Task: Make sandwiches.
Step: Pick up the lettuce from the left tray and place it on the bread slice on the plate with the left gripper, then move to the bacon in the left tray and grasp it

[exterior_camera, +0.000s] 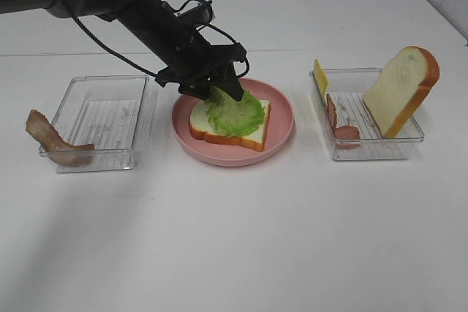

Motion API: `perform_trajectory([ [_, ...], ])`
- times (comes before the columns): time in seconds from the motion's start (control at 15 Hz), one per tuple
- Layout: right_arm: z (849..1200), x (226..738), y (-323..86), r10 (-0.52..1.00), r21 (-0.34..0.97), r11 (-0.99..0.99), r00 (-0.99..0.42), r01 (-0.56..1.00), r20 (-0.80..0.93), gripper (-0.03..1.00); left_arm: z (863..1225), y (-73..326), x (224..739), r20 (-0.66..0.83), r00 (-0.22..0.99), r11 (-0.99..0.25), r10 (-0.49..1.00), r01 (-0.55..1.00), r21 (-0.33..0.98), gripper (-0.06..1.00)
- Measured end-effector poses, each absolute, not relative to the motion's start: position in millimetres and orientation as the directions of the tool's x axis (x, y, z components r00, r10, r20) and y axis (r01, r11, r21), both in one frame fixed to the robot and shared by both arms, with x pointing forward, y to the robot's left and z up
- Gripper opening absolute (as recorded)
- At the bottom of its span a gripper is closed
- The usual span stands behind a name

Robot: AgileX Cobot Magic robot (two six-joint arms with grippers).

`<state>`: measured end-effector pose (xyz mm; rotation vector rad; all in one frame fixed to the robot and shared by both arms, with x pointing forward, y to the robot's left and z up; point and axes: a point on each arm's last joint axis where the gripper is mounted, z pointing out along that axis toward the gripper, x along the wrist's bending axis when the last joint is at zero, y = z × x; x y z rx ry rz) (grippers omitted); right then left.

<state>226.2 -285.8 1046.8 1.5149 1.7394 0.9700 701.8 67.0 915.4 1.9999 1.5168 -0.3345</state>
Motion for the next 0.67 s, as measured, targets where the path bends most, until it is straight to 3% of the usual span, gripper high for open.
perform_trajectory([
  [0.07, 1047, 226, -286, 0.99, 0.847, 0.068, -0.142, 0.527, 0.008, 0.78, 915, 68, 702, -0.524, 0.32, -0.173, 0.789, 0.935, 0.31, 0.64],
  [0.2, 1047, 226, -286, 0.99, 0.847, 0.068, -0.142, 0.527, 0.008, 0.78, 913, 70, 702, -0.492, 0.338, -0.196, 0.802, 0.928, 0.316, 0.78],
  [0.33, 1047, 226, -286, 0.99, 0.847, 0.068, -0.142, 0.527, 0.008, 0.78, 924, 75, 702, -0.433, 0.36, -0.221, 0.826, 0.914, 0.34, 0.81],
  [0.67, 1047, 226, -286, 0.99, 0.847, 0.068, -0.142, 0.527, 0.008, 0.78, 991, 98, 697, -0.223, 0.379, -0.265, 0.898, 0.871, 0.414, 0.81],
])
